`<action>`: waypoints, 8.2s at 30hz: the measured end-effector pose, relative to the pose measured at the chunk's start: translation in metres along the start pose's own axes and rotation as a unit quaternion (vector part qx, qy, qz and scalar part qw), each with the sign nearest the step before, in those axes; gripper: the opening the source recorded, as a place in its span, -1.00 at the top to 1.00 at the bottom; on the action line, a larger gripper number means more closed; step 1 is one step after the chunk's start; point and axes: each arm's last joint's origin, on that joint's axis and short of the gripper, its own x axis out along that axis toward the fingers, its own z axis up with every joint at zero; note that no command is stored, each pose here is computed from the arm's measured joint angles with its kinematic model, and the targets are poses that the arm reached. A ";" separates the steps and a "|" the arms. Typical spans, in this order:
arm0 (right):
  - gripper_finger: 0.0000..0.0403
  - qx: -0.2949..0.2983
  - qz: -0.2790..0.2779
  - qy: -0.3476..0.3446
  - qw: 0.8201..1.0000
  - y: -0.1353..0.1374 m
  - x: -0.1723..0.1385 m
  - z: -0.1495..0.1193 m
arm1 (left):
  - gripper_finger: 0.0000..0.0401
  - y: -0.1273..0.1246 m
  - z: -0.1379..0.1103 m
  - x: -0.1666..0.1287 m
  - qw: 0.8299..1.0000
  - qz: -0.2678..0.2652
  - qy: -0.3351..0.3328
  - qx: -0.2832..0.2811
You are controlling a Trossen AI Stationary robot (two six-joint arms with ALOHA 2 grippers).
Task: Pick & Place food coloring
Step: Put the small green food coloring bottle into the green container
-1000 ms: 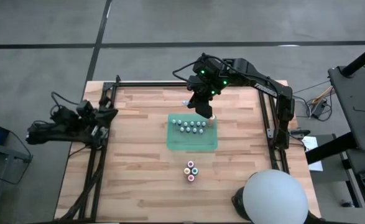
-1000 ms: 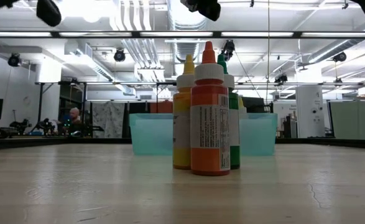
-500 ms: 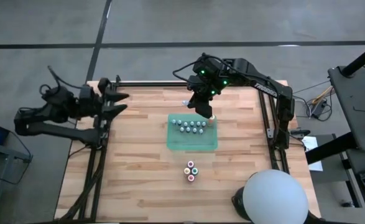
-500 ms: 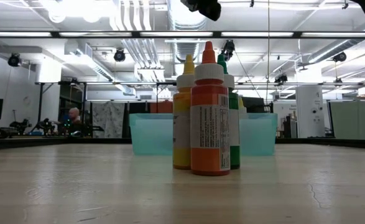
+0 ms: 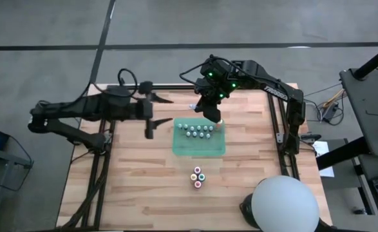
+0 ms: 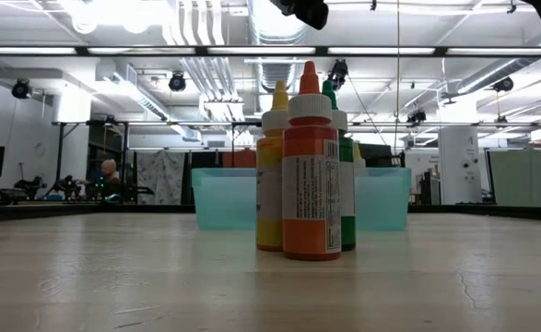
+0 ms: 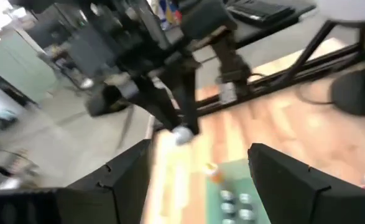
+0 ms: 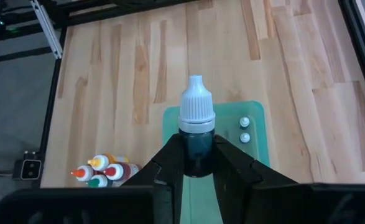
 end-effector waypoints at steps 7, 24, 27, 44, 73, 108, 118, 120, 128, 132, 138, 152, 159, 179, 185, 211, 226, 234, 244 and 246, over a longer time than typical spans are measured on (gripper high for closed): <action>0.72 -0.004 0.002 0.015 1.000 0.000 0.000 -0.003 | -0.19 -0.003 0.001 0.025 0.997 0.012 0.033 0.062; 0.72 -0.003 0.004 0.039 0.999 0.002 -0.004 -0.009 | -0.19 -0.007 -0.003 0.049 0.974 0.016 0.060 0.216; 0.72 -0.002 0.004 0.039 0.999 0.002 -0.004 -0.009 | -0.19 -0.009 -0.007 0.052 0.975 0.017 0.070 0.210; 0.72 -0.005 0.051 0.037 0.998 0.005 -0.004 -0.009 | -0.18 -0.012 -0.018 0.096 0.967 0.029 0.078 0.239; 0.72 -0.009 0.174 0.030 0.984 0.012 -0.005 -0.009 | -0.18 -0.015 -0.008 0.091 0.972 -0.065 -0.026 0.222; 0.72 -0.010 0.173 0.028 0.984 0.012 -0.005 -0.008 | 0.02 -0.019 0.001 0.089 0.976 -0.097 -0.081 0.179; 0.72 -0.009 0.173 0.028 0.984 0.012 -0.005 -0.009 | 0.24 -0.021 -0.002 0.095 0.976 -0.101 -0.074 0.180; 0.72 -0.008 0.173 0.029 0.985 0.012 -0.005 -0.009 | 0.24 -0.022 -0.004 0.097 0.975 -0.102 -0.071 0.184; 0.72 -0.006 0.173 0.028 0.985 0.012 -0.005 -0.008 | 0.24 -0.022 -0.004 0.100 0.974 -0.096 -0.070 0.191; 0.72 -0.008 0.173 0.028 0.985 0.012 -0.005 -0.008 | 0.25 -0.021 -0.004 0.100 0.976 -0.090 -0.065 0.189; 0.72 -0.009 0.173 0.027 0.985 0.012 -0.005 -0.008 | 0.41 -0.021 -0.005 0.100 0.977 -0.089 -0.062 0.183; 0.72 -0.010 0.173 0.027 0.985 0.012 -0.005 -0.008 | 0.75 -0.020 -0.003 0.099 0.978 -0.087 -0.063 0.181; 0.64 0.007 0.170 0.029 0.985 0.012 -0.005 -0.008 | 0.75 -0.019 -0.001 0.098 0.978 -0.087 -0.063 0.181; -0.04 0.025 0.160 0.026 0.987 0.006 -0.013 -0.010 | 0.76 -0.008 -0.006 0.095 0.984 -0.087 -0.032 0.151; -0.06 0.031 0.148 0.017 0.988 -0.001 -0.034 -0.016 | 0.76 0.005 -0.008 0.091 0.988 -0.085 0.003 0.127; -0.07 0.047 -0.023 0.005 0.999 -0.027 -0.062 -0.025 | 0.76 0.006 -0.067 0.119 0.962 -0.140 0.233 -0.020; -0.07 0.030 -0.023 0.006 0.999 -0.027 -0.063 -0.025 | 0.76 -0.015 -0.112 0.151 0.912 -0.195 0.359 -0.033; -0.07 0.029 -0.023 0.006 0.999 -0.027 -0.063 -0.025 | 0.76 -0.029 -0.139 0.176 0.888 -0.216 0.404 -0.033; -0.07 0.024 -0.023 0.006 0.999 -0.027 -0.063 -0.025 | 0.76 -0.039 -0.162 0.193 0.866 -0.228 0.443 -0.041; -0.07 0.024 -0.023 0.006 0.999 -0.027 -0.063 -0.025 | 0.76 -0.041 -0.166 0.195 0.862 -0.231 0.449 -0.041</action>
